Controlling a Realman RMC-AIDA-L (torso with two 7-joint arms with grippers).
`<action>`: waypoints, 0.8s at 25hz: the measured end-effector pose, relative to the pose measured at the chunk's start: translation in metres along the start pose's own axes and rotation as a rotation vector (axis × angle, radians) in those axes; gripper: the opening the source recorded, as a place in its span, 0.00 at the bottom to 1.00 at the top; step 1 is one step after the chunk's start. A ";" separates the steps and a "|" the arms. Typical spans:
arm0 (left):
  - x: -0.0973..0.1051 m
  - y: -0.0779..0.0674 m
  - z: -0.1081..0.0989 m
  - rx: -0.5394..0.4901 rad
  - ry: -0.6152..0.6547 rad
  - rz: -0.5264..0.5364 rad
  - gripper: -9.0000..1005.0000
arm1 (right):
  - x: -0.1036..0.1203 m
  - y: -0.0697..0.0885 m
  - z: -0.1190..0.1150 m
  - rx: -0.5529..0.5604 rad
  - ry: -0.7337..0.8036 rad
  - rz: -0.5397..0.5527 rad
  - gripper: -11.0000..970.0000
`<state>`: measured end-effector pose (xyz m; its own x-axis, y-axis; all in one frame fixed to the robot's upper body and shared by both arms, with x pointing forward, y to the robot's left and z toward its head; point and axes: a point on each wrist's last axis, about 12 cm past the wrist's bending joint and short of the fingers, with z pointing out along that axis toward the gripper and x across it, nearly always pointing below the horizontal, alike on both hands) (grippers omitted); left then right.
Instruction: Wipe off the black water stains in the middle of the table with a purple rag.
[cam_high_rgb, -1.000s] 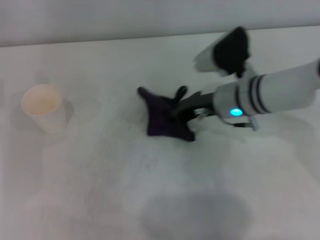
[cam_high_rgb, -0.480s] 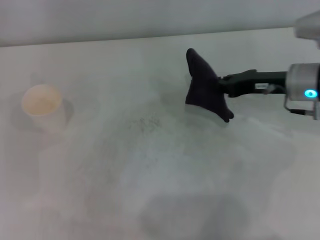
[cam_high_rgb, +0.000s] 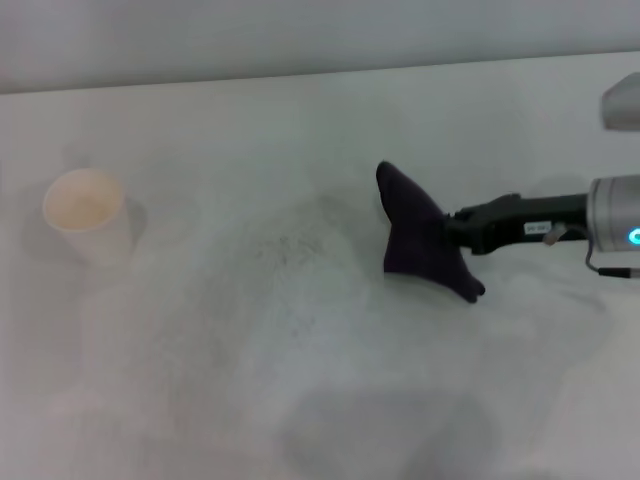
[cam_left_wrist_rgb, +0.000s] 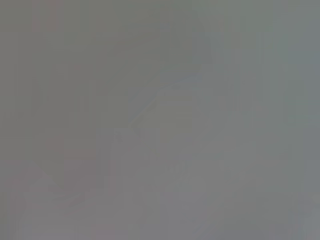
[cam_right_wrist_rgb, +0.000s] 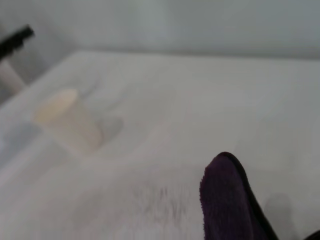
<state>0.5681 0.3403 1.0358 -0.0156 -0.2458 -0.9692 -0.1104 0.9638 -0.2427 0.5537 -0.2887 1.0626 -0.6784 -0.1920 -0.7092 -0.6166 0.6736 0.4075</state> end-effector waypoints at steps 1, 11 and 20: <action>0.000 0.000 0.000 0.000 -0.001 0.000 0.88 | 0.000 0.000 0.003 0.006 0.017 -0.012 0.11; -0.001 -0.001 0.001 0.004 -0.007 -0.003 0.88 | 0.000 0.012 0.027 -0.001 0.113 -0.119 0.12; -0.001 0.000 0.000 0.000 -0.007 -0.004 0.88 | -0.002 0.012 0.025 0.005 0.055 -0.084 0.35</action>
<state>0.5677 0.3410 1.0365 -0.0084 -0.2493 -0.9684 -0.1107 0.9627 -0.2469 0.5581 -0.2624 1.0545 -0.6453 -0.2863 -0.7083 -0.6704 0.6568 0.3453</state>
